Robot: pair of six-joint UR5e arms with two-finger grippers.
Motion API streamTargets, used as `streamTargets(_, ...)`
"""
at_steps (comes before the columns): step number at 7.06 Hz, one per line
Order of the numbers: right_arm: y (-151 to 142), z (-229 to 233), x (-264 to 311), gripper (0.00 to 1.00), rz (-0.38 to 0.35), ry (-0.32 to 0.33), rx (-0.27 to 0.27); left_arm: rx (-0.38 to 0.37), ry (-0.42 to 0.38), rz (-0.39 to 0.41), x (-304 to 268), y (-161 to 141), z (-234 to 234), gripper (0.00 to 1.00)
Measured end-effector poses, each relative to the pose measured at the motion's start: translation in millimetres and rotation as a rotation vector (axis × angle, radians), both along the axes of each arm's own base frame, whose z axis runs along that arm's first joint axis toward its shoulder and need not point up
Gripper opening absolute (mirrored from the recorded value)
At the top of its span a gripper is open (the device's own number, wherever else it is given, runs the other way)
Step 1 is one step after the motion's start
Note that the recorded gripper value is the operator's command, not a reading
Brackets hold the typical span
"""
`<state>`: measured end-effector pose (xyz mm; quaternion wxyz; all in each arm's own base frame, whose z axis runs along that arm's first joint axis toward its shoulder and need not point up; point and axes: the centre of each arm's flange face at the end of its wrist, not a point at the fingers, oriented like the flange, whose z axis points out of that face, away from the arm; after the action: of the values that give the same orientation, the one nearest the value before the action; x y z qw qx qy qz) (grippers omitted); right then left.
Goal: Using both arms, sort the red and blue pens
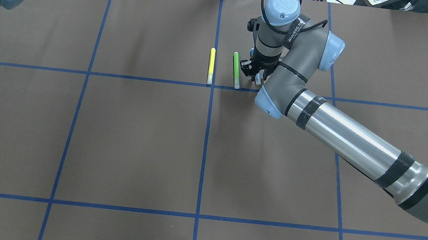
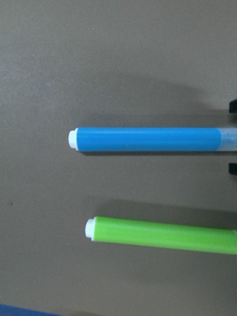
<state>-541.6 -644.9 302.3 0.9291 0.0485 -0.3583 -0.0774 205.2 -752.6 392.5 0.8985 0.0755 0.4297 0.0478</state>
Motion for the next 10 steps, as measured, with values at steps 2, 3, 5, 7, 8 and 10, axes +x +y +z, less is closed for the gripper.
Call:
streamTargets(2,-0.4,1.6,-0.6,0.42,0.003,0.005,0.002,0.000,0.000,0.000,0.0,0.0,0.0,0.00)
streamTargets(3,-0.3,2.1,-1.0,0.42,0.003,0.006,0.002,0.000,0.000,-0.001,-0.4,-0.1,0.0,0.00)
streamTargets(5,0.1,1.3,-2.3,0.39,0.001,0.006,0.003,0.000,0.000,-0.002,-1.8,-0.5,0.0,0.00)
streamTargets(7,-0.9,-3.7,-7.5,0.39,-0.001,0.008,0.004,0.001,0.000,-0.002,-2.3,-0.6,0.0,0.00)
streamTargets(8,-2.0,-4.7,-9.2,0.39,-0.002,0.010,0.003,0.001,0.000,-0.003,-2.3,-0.6,0.0,0.00)
streamTargets(10,-2.2,-3.7,-10.0,0.39,-0.009,0.013,0.007,0.001,0.000,-0.003,-2.4,-0.6,0.0,0.00)
